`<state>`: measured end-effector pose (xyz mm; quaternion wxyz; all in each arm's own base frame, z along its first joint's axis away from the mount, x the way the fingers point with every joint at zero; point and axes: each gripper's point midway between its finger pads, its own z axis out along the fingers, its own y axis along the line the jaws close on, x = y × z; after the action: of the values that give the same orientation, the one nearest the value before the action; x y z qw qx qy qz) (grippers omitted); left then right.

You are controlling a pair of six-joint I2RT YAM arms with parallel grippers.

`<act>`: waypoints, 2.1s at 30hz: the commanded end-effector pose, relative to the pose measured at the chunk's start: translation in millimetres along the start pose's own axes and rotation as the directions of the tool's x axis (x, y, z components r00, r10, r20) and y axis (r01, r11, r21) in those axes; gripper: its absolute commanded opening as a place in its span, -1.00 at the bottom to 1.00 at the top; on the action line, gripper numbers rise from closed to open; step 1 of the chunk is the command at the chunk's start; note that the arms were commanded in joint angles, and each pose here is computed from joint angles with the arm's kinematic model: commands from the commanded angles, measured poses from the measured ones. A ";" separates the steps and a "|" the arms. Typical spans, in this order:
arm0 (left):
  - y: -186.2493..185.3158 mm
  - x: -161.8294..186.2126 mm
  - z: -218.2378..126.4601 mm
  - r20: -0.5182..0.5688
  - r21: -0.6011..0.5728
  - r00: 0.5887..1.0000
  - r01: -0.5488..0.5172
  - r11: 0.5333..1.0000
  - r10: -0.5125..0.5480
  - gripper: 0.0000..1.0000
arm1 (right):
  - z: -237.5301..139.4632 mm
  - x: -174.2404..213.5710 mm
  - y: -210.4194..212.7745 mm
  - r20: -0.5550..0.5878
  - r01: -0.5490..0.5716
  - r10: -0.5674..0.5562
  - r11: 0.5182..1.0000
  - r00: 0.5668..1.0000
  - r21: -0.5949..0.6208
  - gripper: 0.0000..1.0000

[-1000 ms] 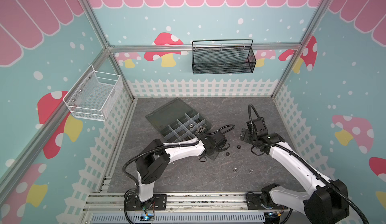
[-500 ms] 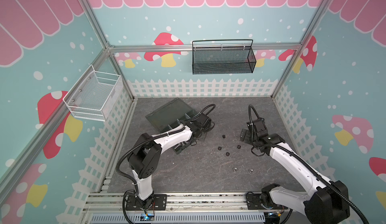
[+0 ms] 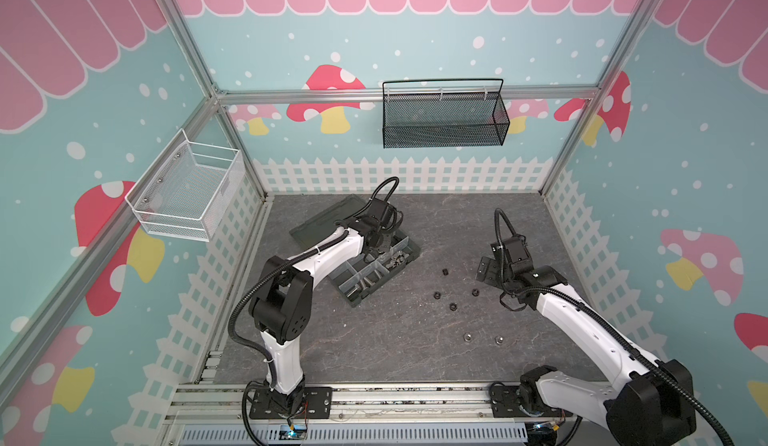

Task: Sort the screws and nuts into containers
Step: 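Lift and carry the silver nut with the left gripper over the nut compartment, then open the left gripper to drop the silver nut into the compartment, then draw the left gripper back while the right gripper moves over a silver nut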

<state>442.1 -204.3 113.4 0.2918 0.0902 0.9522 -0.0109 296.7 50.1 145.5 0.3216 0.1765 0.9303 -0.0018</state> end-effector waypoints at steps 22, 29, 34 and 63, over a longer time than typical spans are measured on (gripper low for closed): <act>10.1 17.8 11.4 -0.048 -0.007 0.999 -0.001 1.000 0.001 -0.19 | 4.0 26.4 -11.7 -0.078 -0.021 0.023 1.000 0.997 0.021 0.96; 4.8 17.4 -5.0 -0.027 0.047 1.000 0.011 0.999 -0.010 0.07 | -0.9 34.7 -19.4 -0.091 -0.034 0.037 0.999 0.995 0.031 0.97; 8.8 11.8 -33.5 0.031 0.067 0.999 0.026 0.997 -0.028 0.15 | -1.4 51.0 -32.4 -0.135 -0.040 0.050 0.996 0.990 0.075 0.98; 61.5 53.9 -114.7 0.310 0.133 0.904 0.267 0.955 -0.296 1.00 | 11.9 151.1 -61.0 -0.384 -0.205 0.249 0.967 0.889 0.151 0.72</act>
<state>342.0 -134.5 167.8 0.4019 -0.0079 0.9099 -0.1027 182.9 41.2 43.8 0.1277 0.2717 0.9538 0.0150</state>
